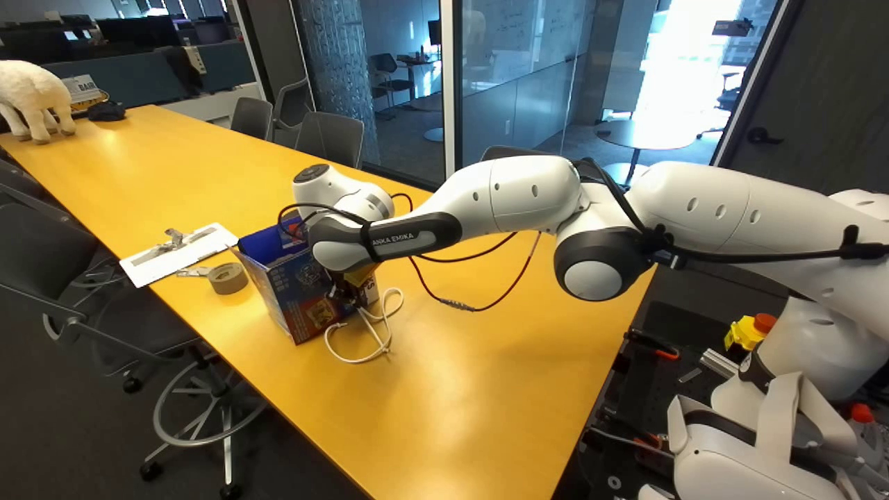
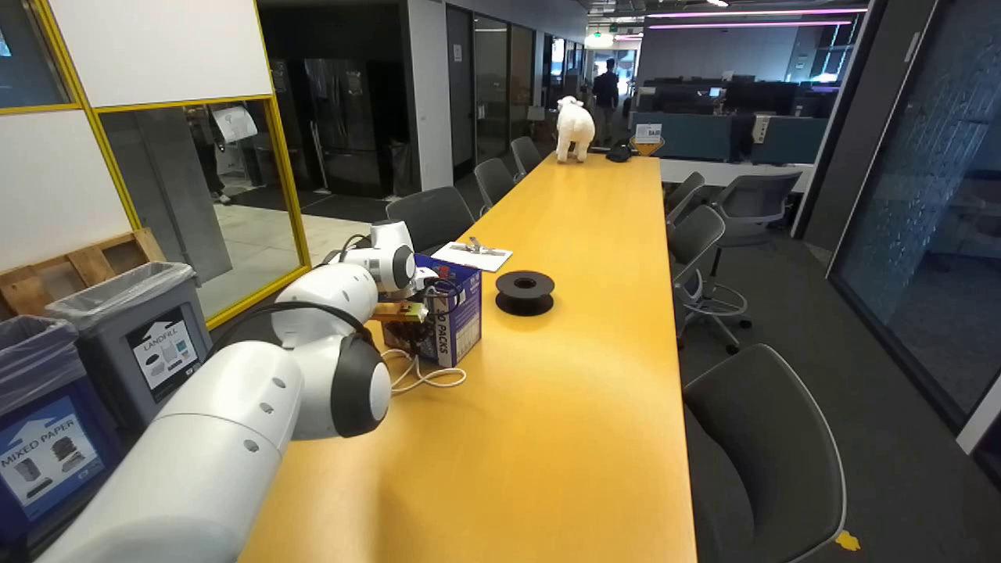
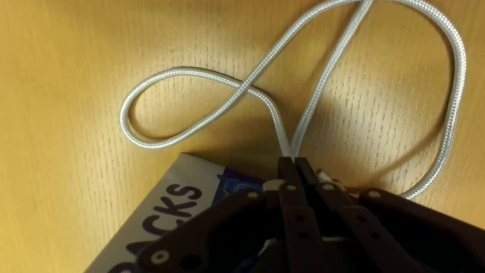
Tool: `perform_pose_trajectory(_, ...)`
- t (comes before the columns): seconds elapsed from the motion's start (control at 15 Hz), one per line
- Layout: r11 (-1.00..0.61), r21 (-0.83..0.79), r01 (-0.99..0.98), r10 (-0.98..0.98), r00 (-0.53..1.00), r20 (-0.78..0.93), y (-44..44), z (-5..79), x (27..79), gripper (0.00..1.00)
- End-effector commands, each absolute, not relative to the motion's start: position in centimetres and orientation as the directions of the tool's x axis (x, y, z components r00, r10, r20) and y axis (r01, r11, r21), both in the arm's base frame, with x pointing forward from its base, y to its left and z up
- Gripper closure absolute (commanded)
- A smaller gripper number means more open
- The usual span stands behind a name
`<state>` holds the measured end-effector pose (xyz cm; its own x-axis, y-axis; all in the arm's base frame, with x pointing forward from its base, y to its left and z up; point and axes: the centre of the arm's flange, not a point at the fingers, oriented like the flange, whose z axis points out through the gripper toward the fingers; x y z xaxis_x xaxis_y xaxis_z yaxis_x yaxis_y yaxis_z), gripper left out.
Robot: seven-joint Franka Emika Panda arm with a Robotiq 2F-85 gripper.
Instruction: Put the ropes inside the box.
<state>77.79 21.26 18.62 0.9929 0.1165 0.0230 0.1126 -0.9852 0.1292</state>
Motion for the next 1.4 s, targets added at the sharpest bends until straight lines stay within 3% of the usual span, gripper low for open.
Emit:
perform_pose_trajectory(0.0, -0.985, 0.142, 0.101, 0.108, 0.993, 0.037, 18.7, 17.8, 70.8, 0.97)
perform_pose_trajectory(0.93, -0.985, 0.092, -0.147, -0.104, 0.926, 0.363, 17.3, 25.7, 74.4, 0.98)
perform_pose_trajectory(1.33, -0.947, 0.029, -0.321, -0.264, 0.824, 0.501, 16.0, 32.6, 76.0, 0.98)
